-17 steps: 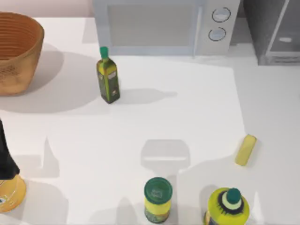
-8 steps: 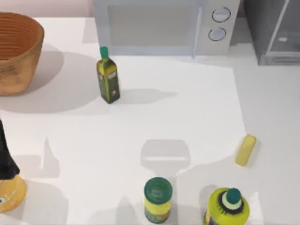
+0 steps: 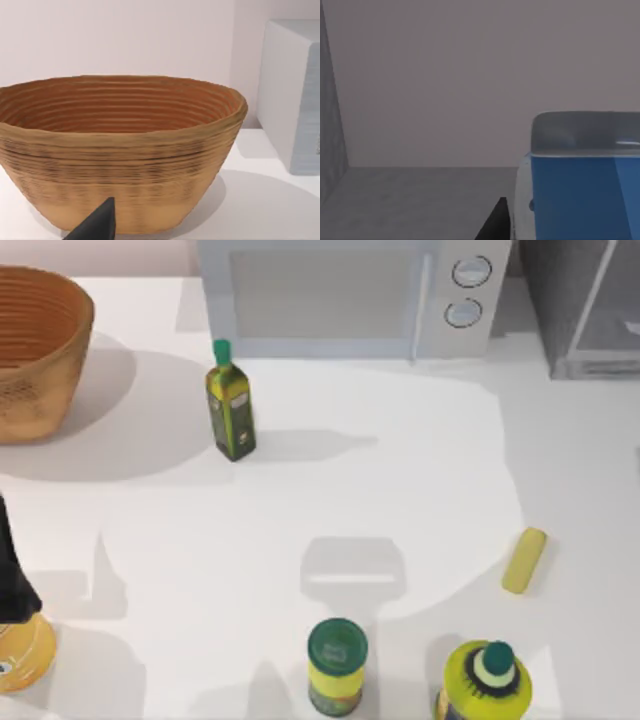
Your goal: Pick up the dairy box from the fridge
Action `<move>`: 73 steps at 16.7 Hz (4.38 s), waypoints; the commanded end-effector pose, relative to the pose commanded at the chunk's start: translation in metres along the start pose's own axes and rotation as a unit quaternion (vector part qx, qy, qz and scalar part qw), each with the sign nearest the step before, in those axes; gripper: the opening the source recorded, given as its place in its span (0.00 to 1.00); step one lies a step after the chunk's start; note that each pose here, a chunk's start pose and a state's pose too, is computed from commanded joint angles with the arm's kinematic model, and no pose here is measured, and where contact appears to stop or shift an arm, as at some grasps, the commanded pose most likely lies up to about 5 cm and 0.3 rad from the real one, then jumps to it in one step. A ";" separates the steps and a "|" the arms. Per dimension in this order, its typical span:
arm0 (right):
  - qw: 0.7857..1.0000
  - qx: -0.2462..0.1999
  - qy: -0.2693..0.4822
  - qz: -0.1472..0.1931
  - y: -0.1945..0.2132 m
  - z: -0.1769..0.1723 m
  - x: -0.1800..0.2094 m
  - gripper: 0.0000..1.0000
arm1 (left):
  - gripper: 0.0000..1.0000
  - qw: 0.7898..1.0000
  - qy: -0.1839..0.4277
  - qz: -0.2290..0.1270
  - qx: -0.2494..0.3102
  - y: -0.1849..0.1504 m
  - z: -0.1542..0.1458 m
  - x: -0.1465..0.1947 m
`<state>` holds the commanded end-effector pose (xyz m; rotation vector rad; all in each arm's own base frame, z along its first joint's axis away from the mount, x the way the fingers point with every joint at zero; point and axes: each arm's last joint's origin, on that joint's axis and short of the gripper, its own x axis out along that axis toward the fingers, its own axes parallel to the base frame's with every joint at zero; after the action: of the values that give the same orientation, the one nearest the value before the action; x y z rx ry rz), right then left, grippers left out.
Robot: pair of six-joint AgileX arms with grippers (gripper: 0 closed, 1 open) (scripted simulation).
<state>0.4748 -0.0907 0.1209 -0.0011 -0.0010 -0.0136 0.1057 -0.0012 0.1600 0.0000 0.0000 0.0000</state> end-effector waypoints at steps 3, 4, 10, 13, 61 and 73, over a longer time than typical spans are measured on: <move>1.000 -0.001 -0.004 0.000 -0.001 0.003 -0.008 0.00 | 1.00 1.000 0.000 0.000 0.000 0.000 0.000 0.000; 1.000 -0.002 -0.005 0.000 -0.001 0.004 -0.015 0.00 | 1.00 1.000 0.000 0.000 0.000 0.000 0.000 0.000; 1.000 0.002 0.010 -0.001 -0.001 -0.004 -0.080 0.00 | 1.00 1.000 0.000 0.000 0.000 0.000 0.000 0.000; 1.000 0.000 0.001 0.000 0.000 0.000 -0.099 0.00 | 1.00 1.000 0.000 0.000 0.000 0.000 0.000 0.000; 0.990 -0.007 -0.040 0.135 0.108 0.088 -0.339 0.00 | 1.00 1.000 0.000 0.000 0.000 0.000 0.000 0.000; 0.969 -0.012 -0.018 0.246 0.163 0.065 -0.227 0.00 | 1.00 1.000 0.000 0.000 0.000 0.000 0.000 0.000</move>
<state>0.2498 0.0752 0.1854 -0.0257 -0.0375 0.4827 0.1057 -0.0012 0.1600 0.0000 0.0000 0.0000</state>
